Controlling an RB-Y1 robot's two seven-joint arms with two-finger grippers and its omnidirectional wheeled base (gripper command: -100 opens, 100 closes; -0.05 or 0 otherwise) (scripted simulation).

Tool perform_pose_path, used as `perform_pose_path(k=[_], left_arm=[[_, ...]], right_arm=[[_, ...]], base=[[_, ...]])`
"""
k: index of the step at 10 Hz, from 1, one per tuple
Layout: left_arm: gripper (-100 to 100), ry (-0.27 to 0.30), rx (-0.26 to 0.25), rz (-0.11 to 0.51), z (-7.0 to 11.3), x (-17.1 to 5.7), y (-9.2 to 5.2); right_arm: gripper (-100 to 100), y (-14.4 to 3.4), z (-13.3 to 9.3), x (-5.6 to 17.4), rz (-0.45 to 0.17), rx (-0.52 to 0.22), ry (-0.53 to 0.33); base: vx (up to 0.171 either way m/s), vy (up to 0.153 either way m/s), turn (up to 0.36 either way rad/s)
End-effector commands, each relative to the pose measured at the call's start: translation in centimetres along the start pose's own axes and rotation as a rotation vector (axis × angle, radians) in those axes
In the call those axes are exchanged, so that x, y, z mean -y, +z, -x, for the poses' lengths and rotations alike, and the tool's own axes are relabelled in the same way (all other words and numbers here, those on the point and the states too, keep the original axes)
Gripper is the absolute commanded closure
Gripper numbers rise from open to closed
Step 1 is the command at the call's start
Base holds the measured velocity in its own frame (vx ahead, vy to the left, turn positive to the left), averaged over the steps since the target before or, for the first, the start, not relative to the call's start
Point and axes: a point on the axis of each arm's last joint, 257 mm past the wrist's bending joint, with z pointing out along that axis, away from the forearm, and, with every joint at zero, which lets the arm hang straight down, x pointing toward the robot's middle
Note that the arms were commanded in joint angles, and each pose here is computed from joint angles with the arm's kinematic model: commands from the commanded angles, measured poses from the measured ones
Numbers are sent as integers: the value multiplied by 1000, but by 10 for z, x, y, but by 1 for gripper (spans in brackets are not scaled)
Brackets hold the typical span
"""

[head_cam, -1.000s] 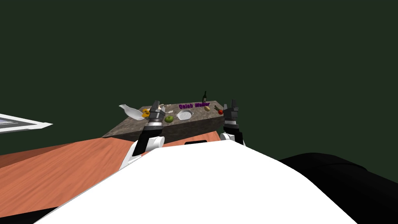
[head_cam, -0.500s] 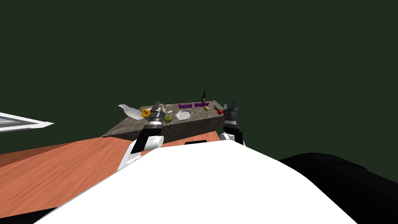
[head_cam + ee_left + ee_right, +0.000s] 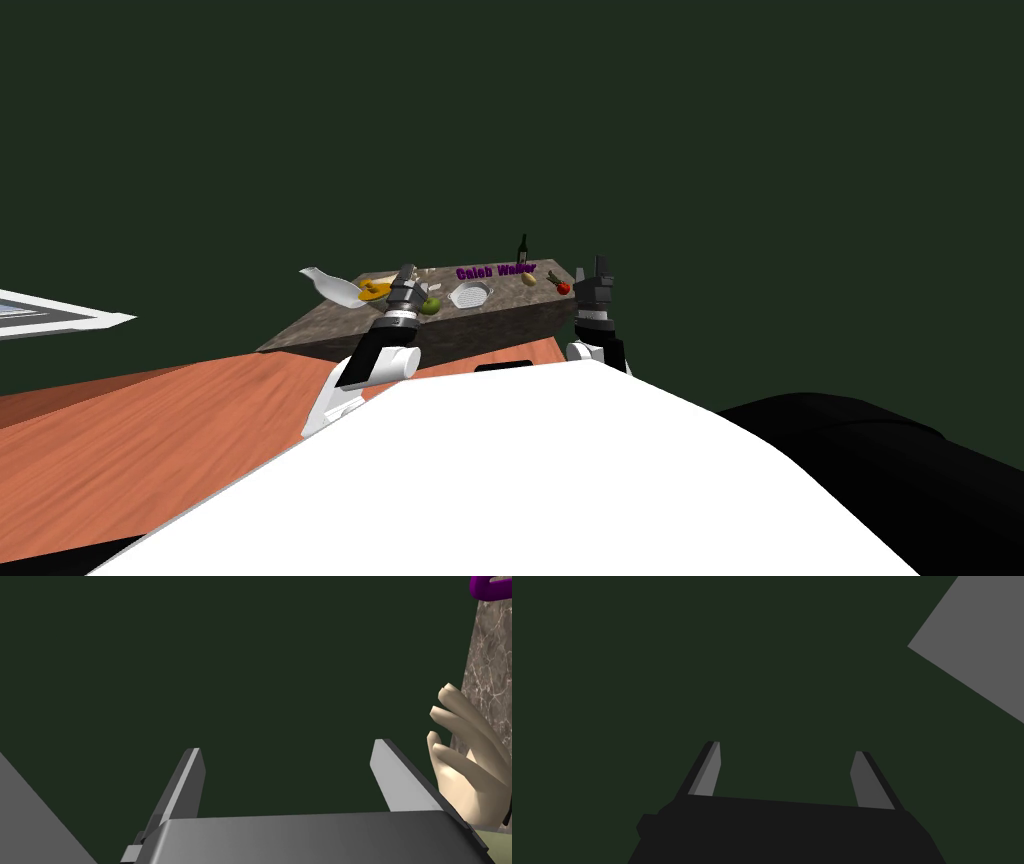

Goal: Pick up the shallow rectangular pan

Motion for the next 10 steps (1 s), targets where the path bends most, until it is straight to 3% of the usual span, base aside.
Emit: perform_pose_path(k=[1, 10], left_arm=[[-100, -4, 3, 43, 1, -11, 1], [-100, -72, 30, 240, 11, -56, 0]], right_arm=[[0, 0, 0, 0, 0, 0, 0], [0, 0, 0, 0, 0, 0, 0]], base=[[3, -23, 2], [1, -32, -9]])
